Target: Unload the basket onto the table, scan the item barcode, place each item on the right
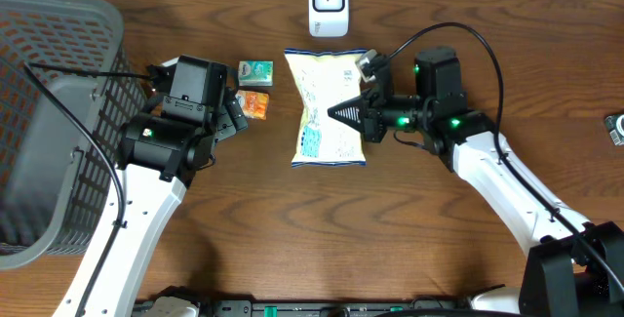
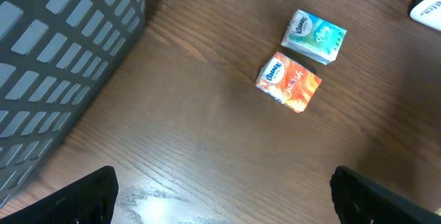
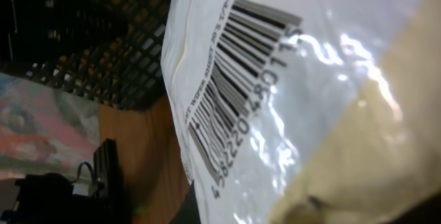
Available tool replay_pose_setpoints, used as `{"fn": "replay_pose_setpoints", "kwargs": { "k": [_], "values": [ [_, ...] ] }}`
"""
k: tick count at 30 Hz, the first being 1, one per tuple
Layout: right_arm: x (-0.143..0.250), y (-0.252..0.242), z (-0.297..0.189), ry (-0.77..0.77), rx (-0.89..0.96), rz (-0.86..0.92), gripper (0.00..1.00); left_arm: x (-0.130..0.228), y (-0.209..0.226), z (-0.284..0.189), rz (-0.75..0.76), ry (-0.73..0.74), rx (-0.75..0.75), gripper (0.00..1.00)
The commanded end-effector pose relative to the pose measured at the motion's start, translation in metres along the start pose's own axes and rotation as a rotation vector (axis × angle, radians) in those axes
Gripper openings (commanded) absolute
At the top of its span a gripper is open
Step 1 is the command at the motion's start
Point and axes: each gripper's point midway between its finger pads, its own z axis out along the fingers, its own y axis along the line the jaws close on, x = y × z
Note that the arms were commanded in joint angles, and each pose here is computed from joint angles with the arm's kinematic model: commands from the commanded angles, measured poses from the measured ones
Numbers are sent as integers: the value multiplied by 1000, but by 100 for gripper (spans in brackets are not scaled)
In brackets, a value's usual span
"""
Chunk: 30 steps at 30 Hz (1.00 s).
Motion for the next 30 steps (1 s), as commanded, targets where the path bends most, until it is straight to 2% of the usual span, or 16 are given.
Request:
{"fn": "replay_pose_setpoints", "kwargs": {
  "k": [1,11,30],
  "values": [
    [-3,15,5,1,-14,-20,1,-2,3,1,13,-7,-22,98],
    [7,31,24,39,-19,-109,1,-2,3,1,13,-7,-22,98],
    [5,31,24,34,-18,-115,1,-2,3,1,13,-7,-22,98]
  ]
}}
